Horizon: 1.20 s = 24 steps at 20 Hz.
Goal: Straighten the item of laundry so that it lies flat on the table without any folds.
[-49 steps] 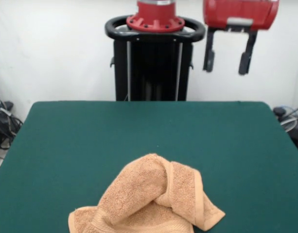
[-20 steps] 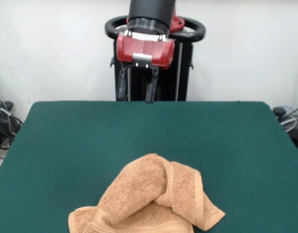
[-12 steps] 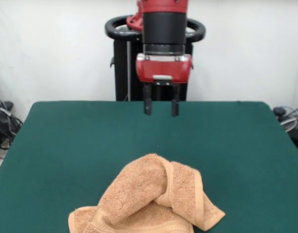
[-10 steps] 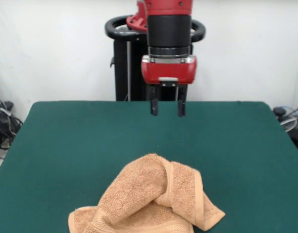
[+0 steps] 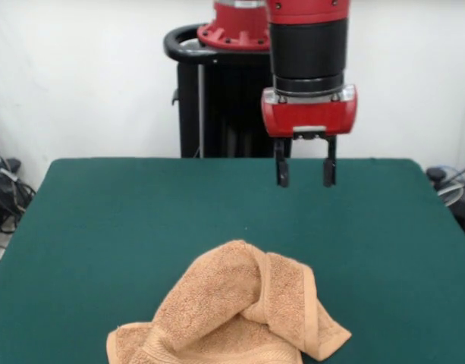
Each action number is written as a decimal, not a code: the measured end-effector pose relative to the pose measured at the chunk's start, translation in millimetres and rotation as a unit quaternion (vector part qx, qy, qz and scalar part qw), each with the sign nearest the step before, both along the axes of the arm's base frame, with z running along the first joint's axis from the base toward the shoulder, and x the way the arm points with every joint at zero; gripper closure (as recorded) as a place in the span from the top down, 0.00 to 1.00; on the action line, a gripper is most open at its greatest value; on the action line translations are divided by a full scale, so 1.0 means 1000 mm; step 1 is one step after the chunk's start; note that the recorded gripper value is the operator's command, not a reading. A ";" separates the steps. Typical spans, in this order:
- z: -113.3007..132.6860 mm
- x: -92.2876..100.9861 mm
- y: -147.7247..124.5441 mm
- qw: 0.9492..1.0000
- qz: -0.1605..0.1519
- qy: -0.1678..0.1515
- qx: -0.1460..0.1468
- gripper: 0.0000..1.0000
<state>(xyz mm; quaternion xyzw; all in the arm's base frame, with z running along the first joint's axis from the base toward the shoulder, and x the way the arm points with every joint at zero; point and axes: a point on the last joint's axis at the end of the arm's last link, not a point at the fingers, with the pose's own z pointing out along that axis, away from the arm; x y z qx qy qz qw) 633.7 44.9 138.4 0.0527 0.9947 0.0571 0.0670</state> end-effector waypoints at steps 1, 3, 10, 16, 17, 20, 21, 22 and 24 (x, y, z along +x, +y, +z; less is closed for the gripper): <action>0.002 0.010 0.000 1.000 0.001 -0.004 0.000 1.00; 0.003 0.018 0.000 1.000 0.001 -0.009 -0.001 1.00; 0.021 0.039 -0.001 1.000 0.001 -0.029 -0.004 1.00; 0.060 0.020 -0.004 0.998 -0.009 -0.060 -0.014 1.00; 0.065 0.015 -0.003 0.998 -0.010 -0.067 -0.017 1.00; 0.090 -0.008 0.002 0.994 -0.014 -0.104 -0.029 1.00; 0.094 -0.012 0.003 0.993 -0.015 -0.112 -0.031 1.00; 0.096 -0.014 0.004 0.993 -0.015 -0.117 -0.033 1.00; 0.102 -0.026 0.005 0.989 -0.017 -0.140 -0.041 1.00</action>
